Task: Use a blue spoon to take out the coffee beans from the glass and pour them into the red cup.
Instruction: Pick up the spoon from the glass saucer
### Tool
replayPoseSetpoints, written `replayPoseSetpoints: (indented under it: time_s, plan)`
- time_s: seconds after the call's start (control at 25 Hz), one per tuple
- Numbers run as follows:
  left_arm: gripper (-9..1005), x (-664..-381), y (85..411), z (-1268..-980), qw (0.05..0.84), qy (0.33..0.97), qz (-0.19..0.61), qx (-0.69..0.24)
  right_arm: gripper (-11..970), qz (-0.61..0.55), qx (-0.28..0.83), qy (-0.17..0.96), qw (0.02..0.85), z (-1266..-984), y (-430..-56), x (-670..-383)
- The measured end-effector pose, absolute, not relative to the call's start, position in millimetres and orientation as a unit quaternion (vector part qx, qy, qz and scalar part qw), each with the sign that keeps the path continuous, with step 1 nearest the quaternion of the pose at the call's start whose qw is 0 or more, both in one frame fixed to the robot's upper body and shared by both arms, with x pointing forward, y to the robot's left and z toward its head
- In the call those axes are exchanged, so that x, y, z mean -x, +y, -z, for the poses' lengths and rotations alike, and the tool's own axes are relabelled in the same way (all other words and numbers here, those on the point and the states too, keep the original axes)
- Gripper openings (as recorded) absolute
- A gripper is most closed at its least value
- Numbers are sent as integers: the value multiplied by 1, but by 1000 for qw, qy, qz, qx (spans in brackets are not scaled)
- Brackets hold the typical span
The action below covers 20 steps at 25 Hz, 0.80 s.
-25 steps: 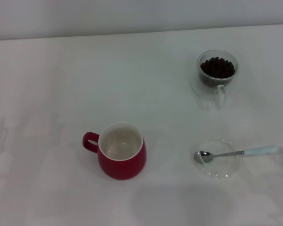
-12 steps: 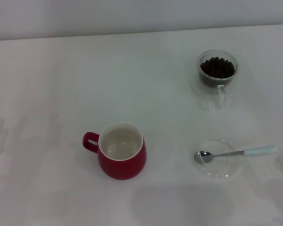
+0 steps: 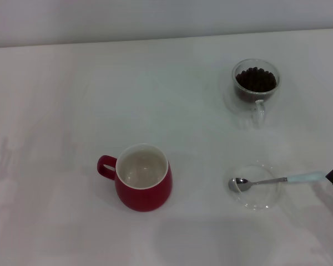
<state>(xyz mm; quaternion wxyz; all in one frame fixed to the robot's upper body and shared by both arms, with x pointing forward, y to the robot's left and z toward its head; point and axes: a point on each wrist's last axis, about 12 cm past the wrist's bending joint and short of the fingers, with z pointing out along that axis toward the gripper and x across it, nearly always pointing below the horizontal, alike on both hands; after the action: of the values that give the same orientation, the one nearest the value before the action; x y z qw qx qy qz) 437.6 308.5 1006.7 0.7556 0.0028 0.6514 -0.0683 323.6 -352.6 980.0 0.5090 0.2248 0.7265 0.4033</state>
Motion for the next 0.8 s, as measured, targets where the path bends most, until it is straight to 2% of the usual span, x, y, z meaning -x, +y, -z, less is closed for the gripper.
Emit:
replayPoseSetpoints:
  time_s: [0.8]
  plan:
    - [727, -438, 308, -1007, 756, 651, 69, -3, 806, -413, -209, 737, 492, -974, -337, -344]
